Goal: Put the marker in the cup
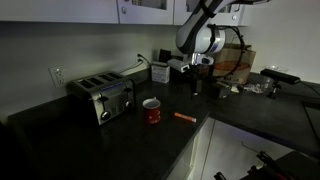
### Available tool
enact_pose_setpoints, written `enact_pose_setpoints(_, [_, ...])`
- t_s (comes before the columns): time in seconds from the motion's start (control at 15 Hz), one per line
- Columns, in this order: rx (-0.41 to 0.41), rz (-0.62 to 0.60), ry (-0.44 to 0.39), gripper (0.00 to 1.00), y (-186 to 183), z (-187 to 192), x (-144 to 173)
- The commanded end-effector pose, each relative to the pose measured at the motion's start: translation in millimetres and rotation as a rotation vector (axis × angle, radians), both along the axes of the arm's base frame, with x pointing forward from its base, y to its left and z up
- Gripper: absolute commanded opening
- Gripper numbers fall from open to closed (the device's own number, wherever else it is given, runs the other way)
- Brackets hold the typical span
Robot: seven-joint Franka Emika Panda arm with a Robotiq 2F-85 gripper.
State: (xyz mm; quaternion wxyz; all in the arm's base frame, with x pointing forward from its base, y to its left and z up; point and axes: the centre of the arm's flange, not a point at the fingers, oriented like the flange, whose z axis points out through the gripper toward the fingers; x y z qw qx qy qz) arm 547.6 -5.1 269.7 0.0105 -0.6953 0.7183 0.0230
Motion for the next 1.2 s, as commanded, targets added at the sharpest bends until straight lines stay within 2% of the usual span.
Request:
enact_pose_setpoints(0.0, [0.0, -0.004, 0.0, 1.0, 0, 0, 0])
enact_pose_setpoints(0.13, [0.0, -0.004, 0.0, 1.0, 0, 0, 0])
enact_pose_setpoints(0.27, [-0.025, -0.152, -0.041, 1.0, -4, -3, -9])
enact_pose_setpoints(0.4, [-0.017, -0.25, -0.08, 1.0, -9, -11, -21])
enact_pose_setpoints(0.67, [-0.075, -0.453, -0.103, 1.0, -7, -29, -45])
enact_pose_setpoints(0.87, [-0.137, -0.579, -0.032, 1.0, 0, -47, -55])
enact_pose_setpoints(1.13, [-0.121, -0.605, 0.052, 1.0, 6, -69, -57])
